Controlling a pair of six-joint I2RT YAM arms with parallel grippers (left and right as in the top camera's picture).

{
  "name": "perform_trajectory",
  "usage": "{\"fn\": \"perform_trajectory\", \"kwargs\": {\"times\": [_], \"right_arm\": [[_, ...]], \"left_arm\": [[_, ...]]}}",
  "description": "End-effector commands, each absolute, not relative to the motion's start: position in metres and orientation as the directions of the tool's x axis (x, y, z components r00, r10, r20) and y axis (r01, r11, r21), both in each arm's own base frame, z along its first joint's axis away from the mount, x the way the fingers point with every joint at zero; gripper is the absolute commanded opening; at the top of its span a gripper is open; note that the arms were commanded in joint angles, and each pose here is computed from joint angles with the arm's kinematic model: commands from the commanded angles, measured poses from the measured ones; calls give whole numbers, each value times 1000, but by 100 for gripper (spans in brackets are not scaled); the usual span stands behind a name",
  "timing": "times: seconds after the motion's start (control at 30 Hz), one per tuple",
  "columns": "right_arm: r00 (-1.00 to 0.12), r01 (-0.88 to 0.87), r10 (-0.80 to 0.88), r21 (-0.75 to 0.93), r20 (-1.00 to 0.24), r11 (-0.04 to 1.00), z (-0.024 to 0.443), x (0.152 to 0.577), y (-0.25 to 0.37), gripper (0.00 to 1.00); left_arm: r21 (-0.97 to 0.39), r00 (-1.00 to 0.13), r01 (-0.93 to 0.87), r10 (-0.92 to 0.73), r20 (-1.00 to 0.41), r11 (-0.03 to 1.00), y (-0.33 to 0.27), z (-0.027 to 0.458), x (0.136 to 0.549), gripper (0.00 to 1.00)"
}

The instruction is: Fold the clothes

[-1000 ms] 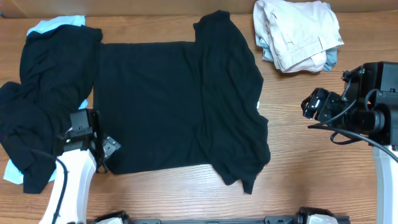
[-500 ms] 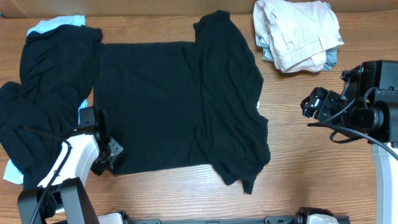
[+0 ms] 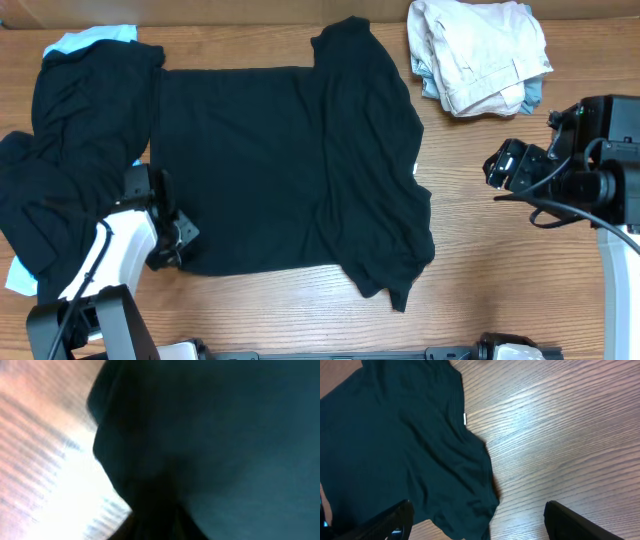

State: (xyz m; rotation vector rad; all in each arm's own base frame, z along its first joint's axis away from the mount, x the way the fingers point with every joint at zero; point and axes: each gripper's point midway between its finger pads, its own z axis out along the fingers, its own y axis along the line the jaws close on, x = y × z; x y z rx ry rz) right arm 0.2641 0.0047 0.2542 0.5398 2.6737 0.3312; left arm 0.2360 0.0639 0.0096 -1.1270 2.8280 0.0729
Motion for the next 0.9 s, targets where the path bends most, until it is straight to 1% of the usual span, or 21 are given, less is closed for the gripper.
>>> {"fn": "perform_trajectory", "kwargs": {"times": [0.0,0.1,0.23,0.3,0.37,0.47,0.6,0.63,0.67,0.73,0.8,0.87], "right_arm": [[-844,306,406,306,-351,901,262,268,5,87],[-844,307,406,306,-351,901,262,268,5,87],[-844,306,406,306,-351,901,262,268,6,87],[-843,306,406,306,-352,901,262,268,5,87],[-843,306,406,306,-352,901,262,268,5,87],[-844,306,406,306,-352,901,262,268,6,87],[-844,307,406,307,-351,901,262,268,6,87],[-844,307,407,307,-351,901,262,268,6,87],[-844,307,407,307,-351,901,262,268,6,87],[-844,307,407,307,-351,901,262,268,6,87],[-843,306,407,307,-351,901,262,268,6,87],[-844,306,407,307,-351,901,262,268,6,87]], "left_arm": [[-39,-743,-656,-654,-140,754,64,23,258,11],[-44,-742,-656,-654,-145,754,65,26,261,6],[-37,-745,-656,-654,-131,754,65,38,262,7],[-36,-766,-630,-629,-137,776,66,46,267,8],[-42,-781,-606,-604,-162,795,68,54,275,9],[-70,-768,-600,-598,-231,797,73,63,295,11],[-120,-736,-587,-590,-331,801,76,69,324,21],[-131,-730,-582,-586,-352,803,76,70,331,28],[-140,-724,-575,-581,-371,806,76,71,337,33],[-156,-717,-559,-569,-404,815,74,71,350,39],[-173,-710,-541,-557,-432,823,71,70,362,48],[-185,-709,-519,-542,-452,834,66,67,374,54]]}}
